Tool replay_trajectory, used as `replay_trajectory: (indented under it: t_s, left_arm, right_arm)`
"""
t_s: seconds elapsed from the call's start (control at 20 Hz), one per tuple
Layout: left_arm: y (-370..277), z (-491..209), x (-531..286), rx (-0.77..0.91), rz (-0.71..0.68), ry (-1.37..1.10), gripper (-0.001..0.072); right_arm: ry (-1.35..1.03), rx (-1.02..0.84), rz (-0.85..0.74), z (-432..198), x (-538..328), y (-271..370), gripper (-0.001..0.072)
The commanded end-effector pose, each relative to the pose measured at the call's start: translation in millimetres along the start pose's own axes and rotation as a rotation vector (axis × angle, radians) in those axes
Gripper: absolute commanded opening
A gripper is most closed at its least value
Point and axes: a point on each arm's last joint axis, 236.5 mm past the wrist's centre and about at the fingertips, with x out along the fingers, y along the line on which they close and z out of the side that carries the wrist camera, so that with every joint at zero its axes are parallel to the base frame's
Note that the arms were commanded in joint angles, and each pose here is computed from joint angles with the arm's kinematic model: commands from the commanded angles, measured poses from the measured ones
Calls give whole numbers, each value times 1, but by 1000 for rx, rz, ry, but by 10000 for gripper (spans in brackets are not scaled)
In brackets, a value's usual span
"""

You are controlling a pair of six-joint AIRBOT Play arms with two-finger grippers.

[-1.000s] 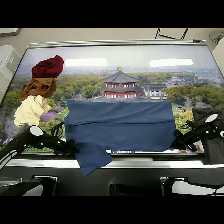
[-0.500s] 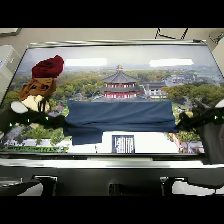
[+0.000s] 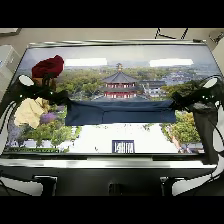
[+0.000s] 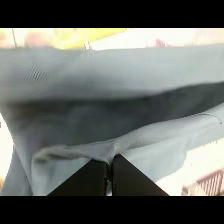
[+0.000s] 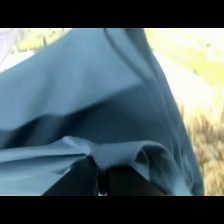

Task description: Fold the clothes and pants, and hang the long-sleeved shirts on hangers.

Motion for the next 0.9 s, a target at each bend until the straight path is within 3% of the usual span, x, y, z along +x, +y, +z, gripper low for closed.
replay_trajectory:
  t_s: [0.0, 0.15, 0.2, 0.25, 0.3, 0.35, 0.45, 0.55, 0.7, 0.85]
  left_arm:
    - [9, 20, 17, -9, 2, -2, 29]
    - [14, 8, 33, -31, -8, 60, 40]
    - [13, 3, 33, -34, -15, 85, 135]
    - [12, -1, 30, -35, -20, 103, 275]
    - [12, -6, 24, -36, -26, 125, 353]
    - [11, -10, 16, -35, -33, 146, 383]
    - [7, -13, 3, -28, -42, 159, 383]
    - [-6, -13, -8, -10, -58, 143, 383]
    - [-30, -11, -24, 35, -74, 105, 383]
    - [-53, -13, -38, 87, -79, 73, 383]
  right_arm:
    - [11, 27, 0, 9, 19, -2, 41]
    - [20, 26, 6, 8, 18, -1, 110]
    - [34, 1, 3, 6, 11, -2, 195]
    - [47, -22, 1, 5, 2, -6, 287]
    - [51, -21, 3, 7, -7, -13, 393]
    - [43, 15, 14, 10, -14, -24, 529]
    - [52, 69, 51, 11, -20, -39, 661]
    - [98, 56, 111, 6, -13, -37, 709]
    - [139, 33, 230, 5, 5, -17, 712]
    - [169, 64, 249, 5, 23, -21, 711]
